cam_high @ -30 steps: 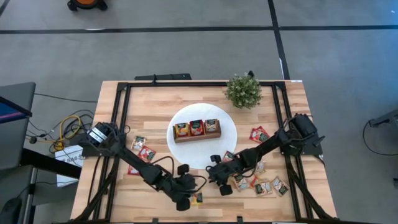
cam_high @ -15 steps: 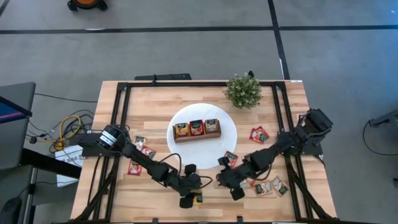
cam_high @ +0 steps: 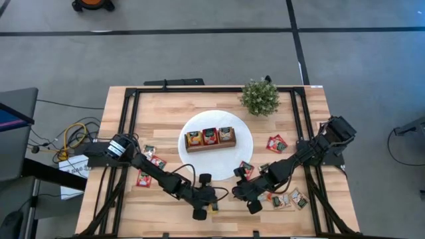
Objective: Pick & Place Tea
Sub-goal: Put the orange tea bag into the left section of the wooden organizer
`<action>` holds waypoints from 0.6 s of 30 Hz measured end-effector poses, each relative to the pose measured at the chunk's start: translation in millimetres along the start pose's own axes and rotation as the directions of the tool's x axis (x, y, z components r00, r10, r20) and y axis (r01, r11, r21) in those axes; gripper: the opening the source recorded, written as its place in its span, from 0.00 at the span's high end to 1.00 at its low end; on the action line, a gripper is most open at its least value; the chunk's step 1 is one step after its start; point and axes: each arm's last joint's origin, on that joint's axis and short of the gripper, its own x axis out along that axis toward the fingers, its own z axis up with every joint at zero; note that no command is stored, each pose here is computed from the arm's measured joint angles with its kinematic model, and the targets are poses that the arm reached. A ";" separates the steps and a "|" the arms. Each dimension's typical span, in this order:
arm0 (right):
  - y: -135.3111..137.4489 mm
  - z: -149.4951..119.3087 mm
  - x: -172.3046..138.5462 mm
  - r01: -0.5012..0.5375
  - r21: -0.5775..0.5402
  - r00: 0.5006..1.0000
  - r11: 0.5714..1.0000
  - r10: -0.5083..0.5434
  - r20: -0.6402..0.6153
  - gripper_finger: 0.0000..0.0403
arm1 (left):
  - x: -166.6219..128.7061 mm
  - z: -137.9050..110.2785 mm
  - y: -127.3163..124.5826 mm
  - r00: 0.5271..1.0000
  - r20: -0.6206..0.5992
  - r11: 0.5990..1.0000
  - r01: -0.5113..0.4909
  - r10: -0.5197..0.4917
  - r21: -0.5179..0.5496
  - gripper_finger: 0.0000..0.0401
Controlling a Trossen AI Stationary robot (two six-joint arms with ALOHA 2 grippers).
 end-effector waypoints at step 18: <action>-4.8 3.7 26.6 0.009 0.075 0.994 0.997 -0.017 0.108 0.86 | -73.0 21.6 -20.6 0.903 0.181 0.917 -0.400 0.391 0.014 1.00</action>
